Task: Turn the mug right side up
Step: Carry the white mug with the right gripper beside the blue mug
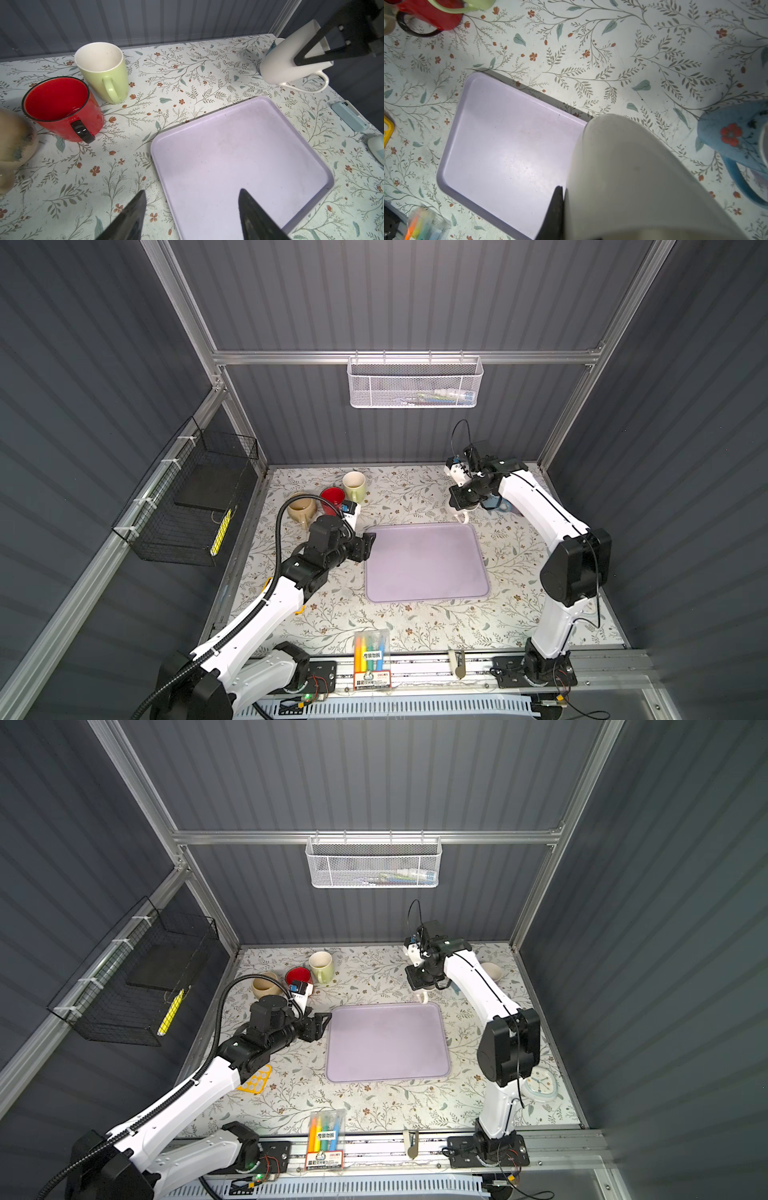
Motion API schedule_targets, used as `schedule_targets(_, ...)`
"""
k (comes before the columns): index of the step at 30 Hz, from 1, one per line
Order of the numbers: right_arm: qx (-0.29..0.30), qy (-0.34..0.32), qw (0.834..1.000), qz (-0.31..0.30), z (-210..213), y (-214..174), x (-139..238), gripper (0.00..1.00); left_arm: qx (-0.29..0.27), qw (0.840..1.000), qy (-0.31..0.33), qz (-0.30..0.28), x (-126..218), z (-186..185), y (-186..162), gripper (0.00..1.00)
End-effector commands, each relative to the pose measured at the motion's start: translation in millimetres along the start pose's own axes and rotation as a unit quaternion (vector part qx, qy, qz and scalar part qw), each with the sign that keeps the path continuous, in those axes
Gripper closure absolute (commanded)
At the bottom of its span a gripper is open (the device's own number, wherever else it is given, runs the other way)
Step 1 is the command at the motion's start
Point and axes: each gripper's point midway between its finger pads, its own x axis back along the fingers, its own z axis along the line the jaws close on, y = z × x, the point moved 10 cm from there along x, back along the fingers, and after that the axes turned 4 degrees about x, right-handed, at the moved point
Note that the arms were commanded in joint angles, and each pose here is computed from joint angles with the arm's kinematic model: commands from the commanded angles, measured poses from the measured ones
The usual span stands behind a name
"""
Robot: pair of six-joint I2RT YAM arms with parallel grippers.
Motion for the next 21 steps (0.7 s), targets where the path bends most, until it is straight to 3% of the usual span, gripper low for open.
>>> schedule_targets(1,0.01,-0.016,1.0,0.008,-6.6,6.0,-0.7,1.0,-0.009,1.0,0.008,0.001,6.1,2.6,-3.8,0.3)
schedule_targets(21,0.025,-0.018,0.999,0.043,-51.0,39.1,-41.5,1.0,-0.012,1.0,0.016,0.007,24.1,1.8,-1.7,0.31)
